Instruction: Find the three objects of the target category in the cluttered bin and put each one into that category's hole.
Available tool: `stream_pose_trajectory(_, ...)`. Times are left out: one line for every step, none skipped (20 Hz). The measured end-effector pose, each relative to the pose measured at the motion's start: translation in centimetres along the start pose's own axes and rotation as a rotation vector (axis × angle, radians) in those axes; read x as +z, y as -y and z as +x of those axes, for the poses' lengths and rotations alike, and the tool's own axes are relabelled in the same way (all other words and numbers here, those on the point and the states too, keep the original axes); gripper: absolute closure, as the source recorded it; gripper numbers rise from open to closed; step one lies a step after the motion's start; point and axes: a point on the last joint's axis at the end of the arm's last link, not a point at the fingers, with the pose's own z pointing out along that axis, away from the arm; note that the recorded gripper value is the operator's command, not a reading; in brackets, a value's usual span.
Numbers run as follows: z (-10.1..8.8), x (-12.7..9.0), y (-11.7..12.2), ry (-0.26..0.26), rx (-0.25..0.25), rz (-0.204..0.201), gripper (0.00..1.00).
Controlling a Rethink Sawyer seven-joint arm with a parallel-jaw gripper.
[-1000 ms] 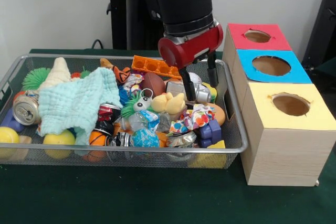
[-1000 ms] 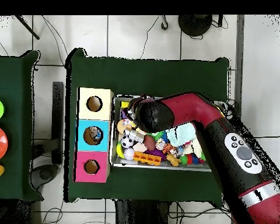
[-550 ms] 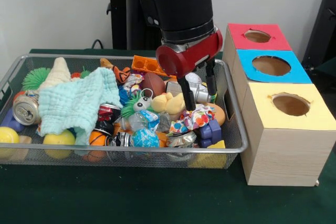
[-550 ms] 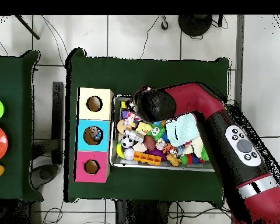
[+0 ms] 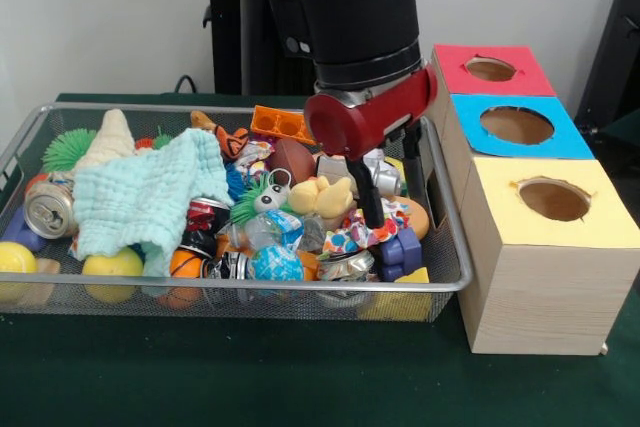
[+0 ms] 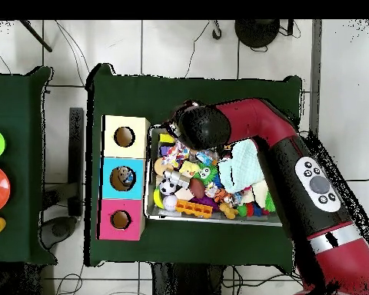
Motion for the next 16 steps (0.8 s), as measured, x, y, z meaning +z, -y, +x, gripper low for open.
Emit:
stream_pose_trajectory(-0.2, -0.1, 0.1, -0.001, -0.003, 0.002, 0.0)
stream_pose_trajectory(-0.3, -0.1, 0.2, -0.002, -0.005, 0.002, 0.0)
stream_pose_trajectory(-0.3, -0.3, 0.3, -0.008, -0.011, 0.001, 0.0)
stream_pose_trajectory(-0.3, -0.4, 0.3, -0.013, -0.017, 0.0, 0.0)
stream_pose_trajectory(-0.3, -0.6, 0.4, -0.019, -0.024, -0.002, 0.0)
stream_pose_trajectory(-0.3, -0.7, 0.5, -0.026, -0.03, -0.003, 0.0)
stream_pose_trajectory(-0.2, -0.8, 0.6, -0.033, -0.037, -0.005, 0.0)
stream_pose_trajectory(-0.2, -1.0, 0.7, -0.04, -0.043, -0.006, 0.0)
stream_pose_trajectory(-0.2, -1.1, 0.8, -0.045, -0.048, -0.008, 0.0)
stream_pose_trajectory(-0.2, -1.2, 1.0, -0.05, -0.053, -0.009, 0.0)
stream_pose_trajectory(-0.2, -1.3, 1.2, -0.056, -0.059, -0.011, 0.0)
stream_pose_trajectory(-0.2, -1.4, 1.4, -0.06, -0.064, -0.011, 0.0)
stream_pose_trajectory(-0.2, -1.7, 1.8, -0.069, -0.076, -0.013, 0.0)
stream_pose_trajectory(-0.2, -1.8, 2.0, -0.071, -0.08, -0.013, 0.0)
stream_pose_trajectory(-0.2, -1.9, 2.1, -0.074, -0.084, -0.014, 0.0)
stream_pose_trajectory(-0.2, -2.0, 2.2, -0.076, -0.089, -0.014, 0.0)
